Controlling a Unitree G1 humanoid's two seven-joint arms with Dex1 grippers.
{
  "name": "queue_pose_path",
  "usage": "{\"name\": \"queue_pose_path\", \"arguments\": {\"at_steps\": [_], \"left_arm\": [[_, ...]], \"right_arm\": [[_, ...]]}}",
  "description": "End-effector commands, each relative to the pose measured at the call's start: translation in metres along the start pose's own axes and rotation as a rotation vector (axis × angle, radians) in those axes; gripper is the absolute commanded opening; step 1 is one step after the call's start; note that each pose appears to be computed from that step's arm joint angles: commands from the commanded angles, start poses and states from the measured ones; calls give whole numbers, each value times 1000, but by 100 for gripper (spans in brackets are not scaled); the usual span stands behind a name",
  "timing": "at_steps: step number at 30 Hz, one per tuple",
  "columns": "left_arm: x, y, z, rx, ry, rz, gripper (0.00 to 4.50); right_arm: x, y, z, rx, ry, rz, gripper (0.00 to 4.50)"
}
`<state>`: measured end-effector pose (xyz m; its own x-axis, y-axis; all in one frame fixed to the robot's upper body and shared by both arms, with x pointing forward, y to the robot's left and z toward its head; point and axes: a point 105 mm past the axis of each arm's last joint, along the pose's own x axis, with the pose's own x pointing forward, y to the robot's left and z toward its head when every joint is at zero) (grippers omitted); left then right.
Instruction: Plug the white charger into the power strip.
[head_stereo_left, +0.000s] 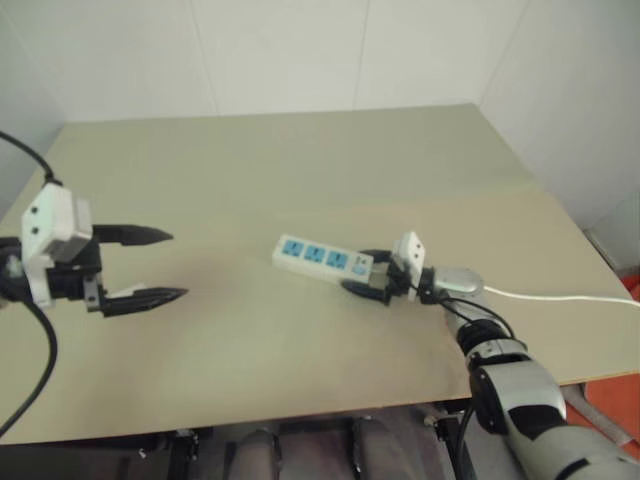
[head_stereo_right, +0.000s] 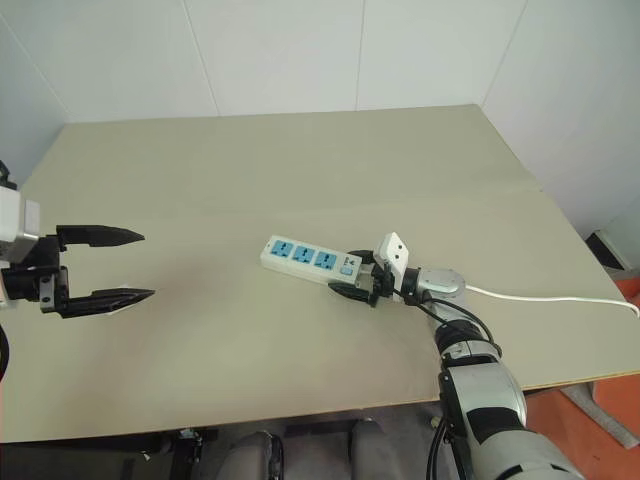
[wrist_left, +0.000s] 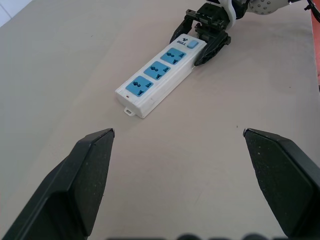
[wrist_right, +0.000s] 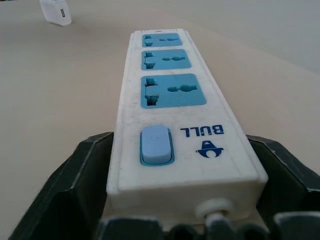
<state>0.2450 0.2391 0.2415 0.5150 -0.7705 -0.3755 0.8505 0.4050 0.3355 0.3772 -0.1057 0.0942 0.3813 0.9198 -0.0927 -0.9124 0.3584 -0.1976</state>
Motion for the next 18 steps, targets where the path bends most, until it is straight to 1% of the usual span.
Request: {"name": "queue_pose_path", "arguments": {"at_steps": [1,7,9,13,18], "left_arm": [[-2,2,11,46,-3,7,450],[-1,1,12,47,-7,3,450],[0,1,12,44,-8,2,450],[1,0,11,39,-12,-5,450],[3,1,10,38,-10,-18,450]], "right_arm": [[-2,3,-3,3,-6,10,341],[3,10,9,-28,-54,68,341],[5,15,19,-60,-87,113,341],[7,31,40,-109,-151,220,341],[11,59,47,-128,-161,343,341]]}}
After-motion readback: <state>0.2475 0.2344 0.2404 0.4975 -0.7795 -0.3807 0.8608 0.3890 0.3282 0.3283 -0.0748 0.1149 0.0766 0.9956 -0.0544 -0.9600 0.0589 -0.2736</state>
